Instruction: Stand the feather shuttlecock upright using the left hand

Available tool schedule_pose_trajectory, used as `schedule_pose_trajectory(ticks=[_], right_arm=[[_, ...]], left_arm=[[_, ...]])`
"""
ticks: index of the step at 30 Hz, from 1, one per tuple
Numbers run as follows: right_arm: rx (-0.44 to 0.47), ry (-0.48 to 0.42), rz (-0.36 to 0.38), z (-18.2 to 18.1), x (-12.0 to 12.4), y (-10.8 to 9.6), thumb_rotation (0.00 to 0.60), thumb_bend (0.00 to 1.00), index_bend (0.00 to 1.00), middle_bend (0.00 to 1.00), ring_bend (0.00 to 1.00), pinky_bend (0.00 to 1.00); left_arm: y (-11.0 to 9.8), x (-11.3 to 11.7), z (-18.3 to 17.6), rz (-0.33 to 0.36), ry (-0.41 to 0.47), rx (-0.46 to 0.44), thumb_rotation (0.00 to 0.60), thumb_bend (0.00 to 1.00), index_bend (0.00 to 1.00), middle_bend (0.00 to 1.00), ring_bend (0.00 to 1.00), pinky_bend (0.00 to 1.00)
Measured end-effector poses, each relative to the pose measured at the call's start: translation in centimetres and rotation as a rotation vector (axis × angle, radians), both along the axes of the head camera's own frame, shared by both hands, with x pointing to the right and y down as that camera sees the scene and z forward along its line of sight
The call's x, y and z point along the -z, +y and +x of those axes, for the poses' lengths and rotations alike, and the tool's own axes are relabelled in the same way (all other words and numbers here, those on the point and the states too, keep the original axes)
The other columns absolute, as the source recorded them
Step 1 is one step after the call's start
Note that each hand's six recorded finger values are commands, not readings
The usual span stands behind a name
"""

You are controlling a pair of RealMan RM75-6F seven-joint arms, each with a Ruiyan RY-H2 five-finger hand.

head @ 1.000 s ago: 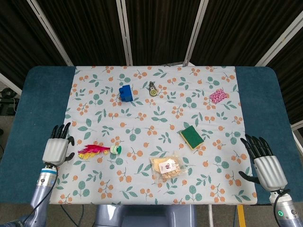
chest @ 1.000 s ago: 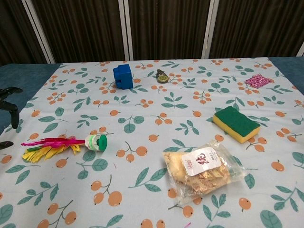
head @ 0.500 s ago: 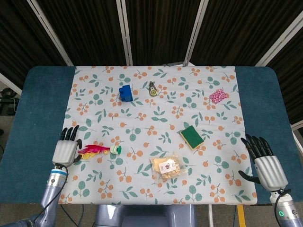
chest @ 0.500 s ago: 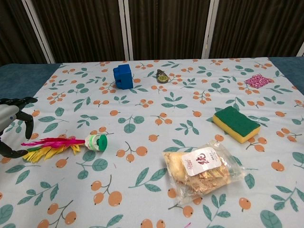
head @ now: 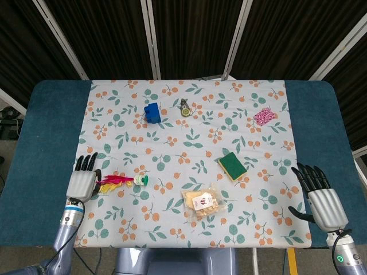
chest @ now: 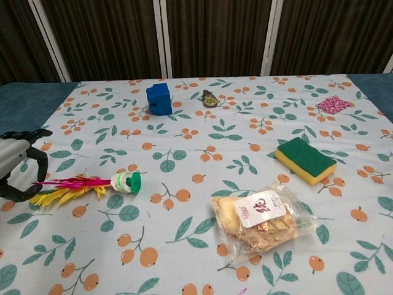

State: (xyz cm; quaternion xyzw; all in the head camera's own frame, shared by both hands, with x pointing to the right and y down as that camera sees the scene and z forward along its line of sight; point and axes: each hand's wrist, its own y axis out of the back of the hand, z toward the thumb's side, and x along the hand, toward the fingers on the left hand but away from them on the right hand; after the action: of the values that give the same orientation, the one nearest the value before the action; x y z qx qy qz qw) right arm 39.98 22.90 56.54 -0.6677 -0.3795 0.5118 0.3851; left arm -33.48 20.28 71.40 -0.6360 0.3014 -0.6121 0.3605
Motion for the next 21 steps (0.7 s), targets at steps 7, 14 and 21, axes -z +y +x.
schedule_pose_trajectory(ticks=[7, 14, 21], right_arm=[[-0.001, 0.001, 0.001, 0.0, 0.0, 0.0, 0.600, 0.07, 0.04, 0.00, 0.00, 0.00], [-0.001, 0.002, 0.003, 0.0, 0.0, 0.0, 0.600, 0.07, 0.04, 0.00, 0.00, 0.00], [-0.002, 0.006, 0.003, 0.0, -0.1, -0.1, 0.600, 0.08, 0.04, 0.00, 0.00, 0.00]], left_arm=[[-0.2, 0.3, -0.1, 0.012, 0.007, 0.007, 0.600, 0.44, 0.58, 0.00, 0.00, 0.00], [-1.5, 1.9, 0.2, 0.061, 0.014, -0.029, 0.600, 0.44, 0.58, 0.00, 0.00, 0.00], [-3.5, 4.1, 1.0, 0.111, -0.005, -0.099, 0.600, 0.44, 0.61, 0.00, 0.00, 0.00]])
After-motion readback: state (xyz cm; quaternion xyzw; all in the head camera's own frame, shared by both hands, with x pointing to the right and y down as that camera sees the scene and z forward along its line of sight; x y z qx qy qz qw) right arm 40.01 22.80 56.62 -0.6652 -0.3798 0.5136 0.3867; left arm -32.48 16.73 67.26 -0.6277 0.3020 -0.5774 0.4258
